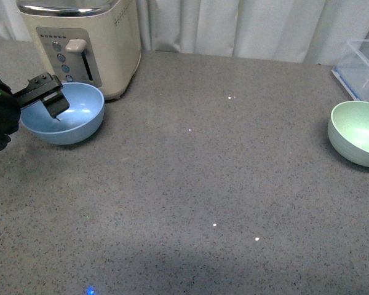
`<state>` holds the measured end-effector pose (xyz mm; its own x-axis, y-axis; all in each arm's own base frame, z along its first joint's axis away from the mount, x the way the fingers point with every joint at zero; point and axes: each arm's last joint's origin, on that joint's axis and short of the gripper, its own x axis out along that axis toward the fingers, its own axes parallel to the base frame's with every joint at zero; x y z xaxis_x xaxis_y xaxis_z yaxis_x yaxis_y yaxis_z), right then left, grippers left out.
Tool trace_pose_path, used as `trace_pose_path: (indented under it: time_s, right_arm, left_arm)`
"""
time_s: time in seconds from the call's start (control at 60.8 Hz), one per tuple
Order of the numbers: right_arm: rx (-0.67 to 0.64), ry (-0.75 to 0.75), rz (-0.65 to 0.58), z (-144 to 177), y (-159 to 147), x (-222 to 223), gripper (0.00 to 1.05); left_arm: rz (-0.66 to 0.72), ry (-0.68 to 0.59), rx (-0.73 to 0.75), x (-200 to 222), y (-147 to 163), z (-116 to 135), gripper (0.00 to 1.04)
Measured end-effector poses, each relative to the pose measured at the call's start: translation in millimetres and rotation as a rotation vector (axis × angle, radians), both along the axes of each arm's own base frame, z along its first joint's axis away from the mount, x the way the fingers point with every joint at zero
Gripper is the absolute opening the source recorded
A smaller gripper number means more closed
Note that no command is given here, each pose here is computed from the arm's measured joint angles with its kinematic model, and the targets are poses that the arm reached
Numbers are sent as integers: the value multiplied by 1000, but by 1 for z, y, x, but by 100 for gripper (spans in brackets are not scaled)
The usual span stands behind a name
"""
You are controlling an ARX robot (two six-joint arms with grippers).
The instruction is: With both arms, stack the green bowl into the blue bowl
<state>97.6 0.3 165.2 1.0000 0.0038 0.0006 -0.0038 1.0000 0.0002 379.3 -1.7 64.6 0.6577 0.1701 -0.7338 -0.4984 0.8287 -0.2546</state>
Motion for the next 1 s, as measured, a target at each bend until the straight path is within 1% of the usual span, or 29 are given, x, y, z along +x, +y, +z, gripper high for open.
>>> trace_pose_path:
  time_s: [0.082, 0.099, 0.164, 0.197, 0.214, 0.23, 0.329, 0.345, 0.411, 0.427, 0.444, 0.575, 0.707, 0.822, 0.871, 0.953, 0.986, 1.003]
  right_arm:
    - [0, 0, 0, 0, 0, 0, 96]
    - [0, 0, 0, 0, 0, 0, 96]
    - [0, 0, 0, 0, 0, 0, 96]
    - [0, 0, 0, 0, 0, 0, 96]
    - [0, 0, 0, 0, 0, 0, 96]
    - [0, 0, 0, 0, 0, 0, 96]
    - [0, 0, 0, 0, 0, 0, 96]
    - [0, 0, 0, 0, 0, 0, 96]
    - [0, 0, 0, 0, 0, 0, 96]
    - [0, 0, 0, 0, 0, 0, 96]
    - [0, 0, 0, 0, 0, 0, 96]
    - [0, 0, 0, 0, 0, 0, 96]
    - [0, 0, 0, 0, 0, 0, 96]
    - [0, 0, 0, 0, 0, 0, 96]
    - [0, 0, 0, 0, 0, 0, 96]
    - [0, 0, 0, 0, 0, 0, 96]
    - [0, 0, 0, 0, 0, 0, 96]
    - [0, 0, 0, 0, 0, 0, 96]
  left_arm:
    - [-4, 1, 4, 1, 0, 0, 66]
    - [-6, 4, 5, 1, 0, -1, 61]
    - [-10, 10, 3, 1, -1, -2, 50]
    - [-11, 12, 3, 1, -1, -3, 47]
    - [-12, 14, 3, 1, -1, -3, 42]
    - [-13, 15, 2, 1, -1, -3, 41]
    - [-33, 11, 16, 2, -2, -3, 25]
    - [-35, 10, 17, 2, -2, -2, 20]
    - [-37, 8, 18, 3, -2, -1, 11]
    - [-40, 7, 16, 3, -2, -1, 6]
    - [-39, 7, 15, 4, -2, -1, 5]
    - [-52, 18, 7, 4, -5, -1, 4]
    - [-95, 28, 3, 3, -24, 4, 4]
    - [-163, 25, -29, 5, -60, 12, 4]
    - [-215, 6, -44, 7, -83, 18, 4]
    - [-289, -21, -56, 9, -113, 25, 4]
    - [-331, -26, -61, 9, -132, 29, 4]
    - [-341, -27, -62, 9, -137, 30, 4]
